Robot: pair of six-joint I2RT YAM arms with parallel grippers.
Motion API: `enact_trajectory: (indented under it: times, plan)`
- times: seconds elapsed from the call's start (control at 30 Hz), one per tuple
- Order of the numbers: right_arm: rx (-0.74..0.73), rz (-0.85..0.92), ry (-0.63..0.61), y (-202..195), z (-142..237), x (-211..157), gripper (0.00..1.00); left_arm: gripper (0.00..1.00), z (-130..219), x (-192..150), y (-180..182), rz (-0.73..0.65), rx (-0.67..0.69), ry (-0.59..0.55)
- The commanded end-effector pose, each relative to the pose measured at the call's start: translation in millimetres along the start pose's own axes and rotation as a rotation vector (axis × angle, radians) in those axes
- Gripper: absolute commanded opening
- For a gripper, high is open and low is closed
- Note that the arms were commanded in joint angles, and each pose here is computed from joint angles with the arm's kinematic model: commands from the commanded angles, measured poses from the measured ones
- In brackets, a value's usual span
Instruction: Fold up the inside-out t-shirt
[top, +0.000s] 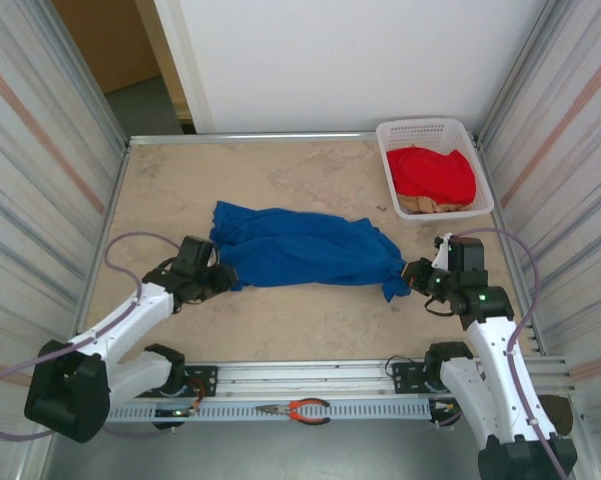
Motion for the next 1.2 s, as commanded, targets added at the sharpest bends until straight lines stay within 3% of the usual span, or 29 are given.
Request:
enact_trajectory:
  times: [0.0, 0.53, 0.83, 1.17]
  plan:
    - [-0.001, 0.024, -0.041, 6, 8, 11, 0.0, 0.47, -1, 0, 15, 0.048, 0.079, -0.061]
    - [-0.005, 0.028, -0.038, 6, 7, 11, 0.0, 0.59, -27, 36, -1, 0.035, -0.029, -0.121]
    - [-0.009, 0.031, -0.046, 6, 9, 12, 0.0, 0.58, -40, 47, -11, 0.078, -0.103, -0.13]
    - [-0.012, 0.037, -0.052, 7, 11, 13, 0.0, 0.56, -41, 36, -5, 0.13, -0.124, -0.13]
Point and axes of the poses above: each hand's point on the last joint's axis, 136 mm out from that joint toward the fingers, its own z axis back along the fingers, its own y axis along the line the jaws close on, x = y × z, the point moved 5 cm from there along z, back along the fingers, and after that the axes turned 2 degrees about -z, right-handed, at the moved point
